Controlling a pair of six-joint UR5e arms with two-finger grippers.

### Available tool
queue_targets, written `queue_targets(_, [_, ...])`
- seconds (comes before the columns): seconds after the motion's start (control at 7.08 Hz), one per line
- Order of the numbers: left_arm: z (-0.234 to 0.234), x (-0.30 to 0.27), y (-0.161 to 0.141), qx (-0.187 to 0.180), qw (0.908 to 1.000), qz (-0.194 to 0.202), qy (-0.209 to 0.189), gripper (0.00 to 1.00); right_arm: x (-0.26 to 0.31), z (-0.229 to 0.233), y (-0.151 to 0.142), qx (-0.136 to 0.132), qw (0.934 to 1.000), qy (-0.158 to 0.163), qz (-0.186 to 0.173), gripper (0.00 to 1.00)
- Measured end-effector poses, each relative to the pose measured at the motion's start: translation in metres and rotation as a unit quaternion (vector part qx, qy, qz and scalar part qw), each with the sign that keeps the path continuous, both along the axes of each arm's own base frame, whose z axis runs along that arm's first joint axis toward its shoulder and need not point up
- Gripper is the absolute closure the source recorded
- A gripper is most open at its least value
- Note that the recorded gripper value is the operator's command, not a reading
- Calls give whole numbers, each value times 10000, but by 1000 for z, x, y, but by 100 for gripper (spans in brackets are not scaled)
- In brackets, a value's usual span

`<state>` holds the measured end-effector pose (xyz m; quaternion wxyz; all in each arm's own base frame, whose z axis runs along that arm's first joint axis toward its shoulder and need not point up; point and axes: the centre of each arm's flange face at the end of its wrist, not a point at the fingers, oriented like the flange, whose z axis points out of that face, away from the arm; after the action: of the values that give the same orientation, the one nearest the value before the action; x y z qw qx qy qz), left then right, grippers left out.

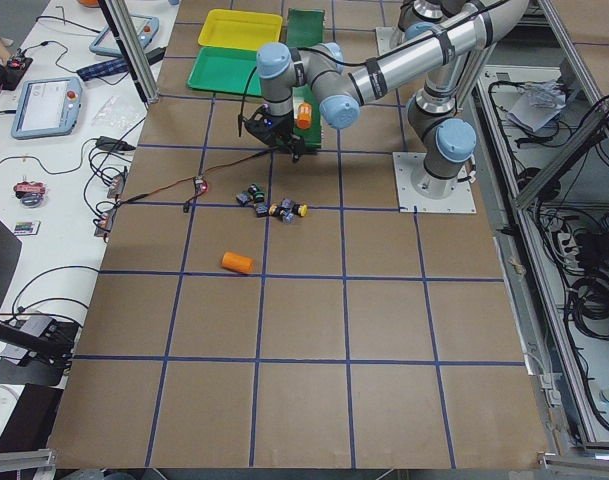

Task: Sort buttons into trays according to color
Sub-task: 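Move the left gripper back over the second orange cylinder, then lower the left gripper and grasp the plain orange cylinder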

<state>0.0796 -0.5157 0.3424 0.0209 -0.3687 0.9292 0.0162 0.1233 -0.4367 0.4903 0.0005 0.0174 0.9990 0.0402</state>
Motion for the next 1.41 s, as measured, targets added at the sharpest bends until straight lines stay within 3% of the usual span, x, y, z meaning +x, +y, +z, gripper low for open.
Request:
queue_targets(0.28, [0,82,-18,3,9926,-1216,30,0,0,-2,1,21,10000,-11,0,0])
queue_targets(0.85, [-58,204,-72,121,9507,-3094,200,0,0,-3,3,19,10000,-12,0,0])
queue_targets(0.99, [-75,222,-81,148,9322,-3605,266,0,0,-3,3,24,10000,-13,0,0])
queue_targets(1.27, [-102,245,-101,28,8749,-4843,67,0,0,-4,4,33,10000,-16,-4,0])
queue_targets(1.41, [-117,253,-111,-23,8509,-5253,-45,0,0,-5,4,39,10000,-12,-2,0])
